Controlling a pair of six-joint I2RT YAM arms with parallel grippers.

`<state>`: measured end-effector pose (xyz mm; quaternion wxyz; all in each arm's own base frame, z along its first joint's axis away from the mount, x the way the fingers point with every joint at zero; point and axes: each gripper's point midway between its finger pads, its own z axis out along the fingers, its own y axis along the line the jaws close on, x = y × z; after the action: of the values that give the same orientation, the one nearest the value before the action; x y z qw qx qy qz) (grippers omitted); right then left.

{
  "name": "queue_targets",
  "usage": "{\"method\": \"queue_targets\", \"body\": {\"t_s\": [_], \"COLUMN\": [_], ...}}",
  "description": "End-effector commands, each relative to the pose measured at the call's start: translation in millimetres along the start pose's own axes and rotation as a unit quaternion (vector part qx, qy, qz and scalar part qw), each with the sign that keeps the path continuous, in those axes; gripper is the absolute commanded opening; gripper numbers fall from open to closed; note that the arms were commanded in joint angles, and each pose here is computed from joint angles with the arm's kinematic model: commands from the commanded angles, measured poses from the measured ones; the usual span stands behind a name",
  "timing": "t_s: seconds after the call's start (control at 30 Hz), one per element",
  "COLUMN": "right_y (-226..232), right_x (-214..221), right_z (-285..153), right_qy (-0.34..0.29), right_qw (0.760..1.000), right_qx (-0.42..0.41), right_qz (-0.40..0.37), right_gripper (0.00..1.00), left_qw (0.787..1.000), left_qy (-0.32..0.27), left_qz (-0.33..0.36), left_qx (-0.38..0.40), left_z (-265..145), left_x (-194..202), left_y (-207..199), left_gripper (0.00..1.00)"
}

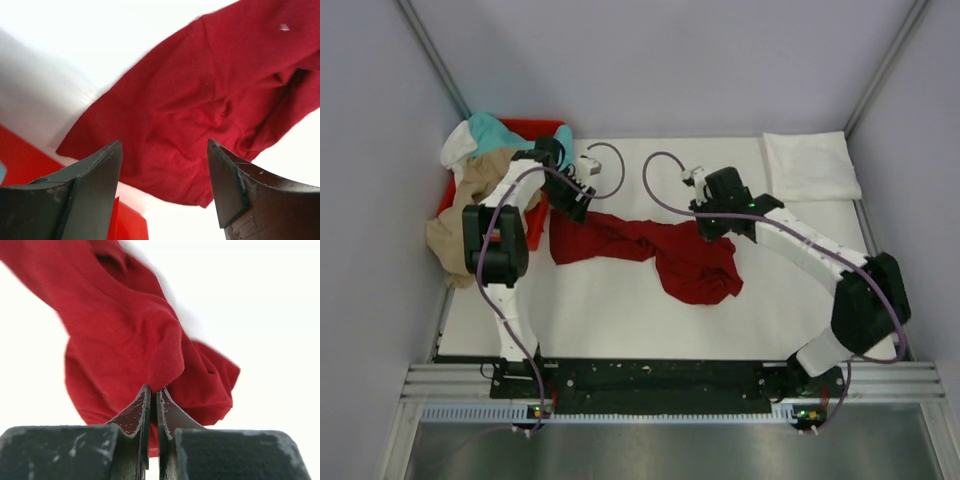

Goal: Fold and stack the t-shirts
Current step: Flatten out the tshirt

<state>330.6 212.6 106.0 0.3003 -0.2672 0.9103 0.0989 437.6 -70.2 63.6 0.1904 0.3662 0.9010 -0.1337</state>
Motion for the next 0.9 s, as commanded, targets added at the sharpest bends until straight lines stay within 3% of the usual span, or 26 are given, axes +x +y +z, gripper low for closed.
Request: {"method": "queue_targets", "body": {"t_s": [0.0,0.17,0.33,0.47,0.67,0.87], "right_y": [21,51,67,59,49,40], "right_x": [-104,-128,-97,-67,-35,-27], "right_z": [-128,-218,-255,-265,-259,-245], "right_qy": [-0.209,-0.312,-0.335,-0.339,-0.314,-0.295], "right_qw": [0.975,0.937,0.907,0.901,0.892,0.896], "right_qx": [-0.054,-0.128,-0.217,-0.238,-0.318,-0.330], "right_qz": [-0.050,-0.096,-0.136,-0.126,-0.065,-0.028], "right_gripper": [0.00,0.00,0.00,0.00,0.00,0.00], "left_qw": [0.996,0.993,0.988,0.982,0.971,0.983], "left_qy": [-0.078,-0.090,-0.101,-0.095,-0.048,-0.045], "left_qz": [0.051,0.076,0.106,0.149,0.218,0.174], "left_qx": [-0.002,0.013,0.043,0.072,0.091,0.032], "left_z": [-57,-63,-65,-56,-11,19], "left_x": [-33,-31,-31,-27,-23,-60], "left_y": [-21,-39,-66,-98,-142,-113], "left_gripper": [0.73,0.74,0.75,0.75,0.73,0.73]}}
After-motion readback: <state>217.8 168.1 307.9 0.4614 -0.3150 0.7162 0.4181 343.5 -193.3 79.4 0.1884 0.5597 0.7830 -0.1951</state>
